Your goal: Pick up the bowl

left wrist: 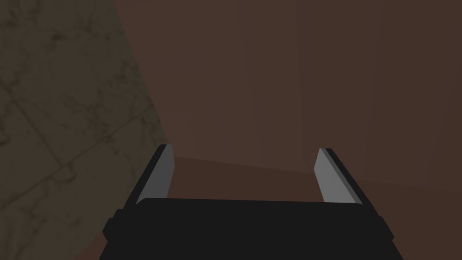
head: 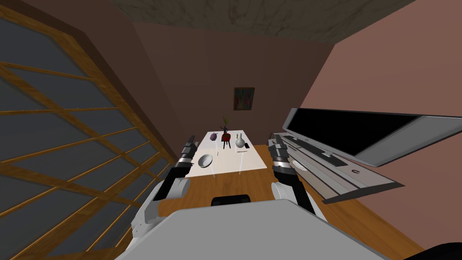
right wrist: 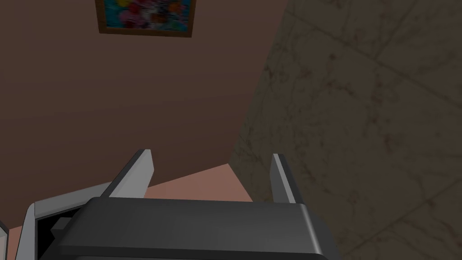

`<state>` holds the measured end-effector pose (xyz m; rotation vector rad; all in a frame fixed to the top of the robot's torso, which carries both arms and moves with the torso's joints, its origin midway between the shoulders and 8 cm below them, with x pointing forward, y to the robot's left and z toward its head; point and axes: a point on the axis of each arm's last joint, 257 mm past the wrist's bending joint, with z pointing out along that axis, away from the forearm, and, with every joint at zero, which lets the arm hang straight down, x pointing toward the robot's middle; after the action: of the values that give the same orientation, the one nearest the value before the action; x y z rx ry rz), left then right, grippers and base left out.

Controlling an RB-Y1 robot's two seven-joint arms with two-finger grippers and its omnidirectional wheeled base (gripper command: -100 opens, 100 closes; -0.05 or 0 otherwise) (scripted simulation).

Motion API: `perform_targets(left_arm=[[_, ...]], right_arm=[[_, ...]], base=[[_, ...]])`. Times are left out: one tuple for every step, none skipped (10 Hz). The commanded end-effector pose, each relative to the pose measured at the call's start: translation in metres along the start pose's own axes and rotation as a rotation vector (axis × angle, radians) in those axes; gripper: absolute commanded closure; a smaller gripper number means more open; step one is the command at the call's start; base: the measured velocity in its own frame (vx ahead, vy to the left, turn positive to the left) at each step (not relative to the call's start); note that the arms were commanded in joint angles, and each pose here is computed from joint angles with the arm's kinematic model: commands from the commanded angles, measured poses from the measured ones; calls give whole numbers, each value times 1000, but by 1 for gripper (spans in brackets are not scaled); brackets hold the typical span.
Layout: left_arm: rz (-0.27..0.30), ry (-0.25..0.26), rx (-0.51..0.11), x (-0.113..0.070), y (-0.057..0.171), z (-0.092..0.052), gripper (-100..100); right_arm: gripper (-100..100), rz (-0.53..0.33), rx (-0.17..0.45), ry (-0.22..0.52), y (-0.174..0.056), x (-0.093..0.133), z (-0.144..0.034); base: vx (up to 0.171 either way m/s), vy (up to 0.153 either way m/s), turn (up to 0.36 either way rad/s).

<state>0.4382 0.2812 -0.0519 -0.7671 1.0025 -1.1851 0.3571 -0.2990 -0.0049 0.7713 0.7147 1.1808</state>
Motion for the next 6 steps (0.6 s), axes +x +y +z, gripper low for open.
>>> perform_targets(left_arm=[[4,16,-61,3,23,6,-100],[4,16,-73,4,26,6,-100],[7,29,-118,6,44,10,-100],[8,30,-133,6,48,9,-100],[11,43,-183,7,67,13,-100],[11,43,-197,8,70,13,-100]], right_arm=[[0,0,0,0,0,0,0],[0,0,0,0,0,0,0],[0,0,0,0,0,0,0],[0,0,0,0,0,0,0],[0,0,0,0,0,0,0],[0,0,0,0,0,0,0]], base=[[-12,-7,-24],[-10,-5,-17],[-15,-5,-36],[-12,-4,-16],[-10,-5,-21],[-7,-4,-20]])
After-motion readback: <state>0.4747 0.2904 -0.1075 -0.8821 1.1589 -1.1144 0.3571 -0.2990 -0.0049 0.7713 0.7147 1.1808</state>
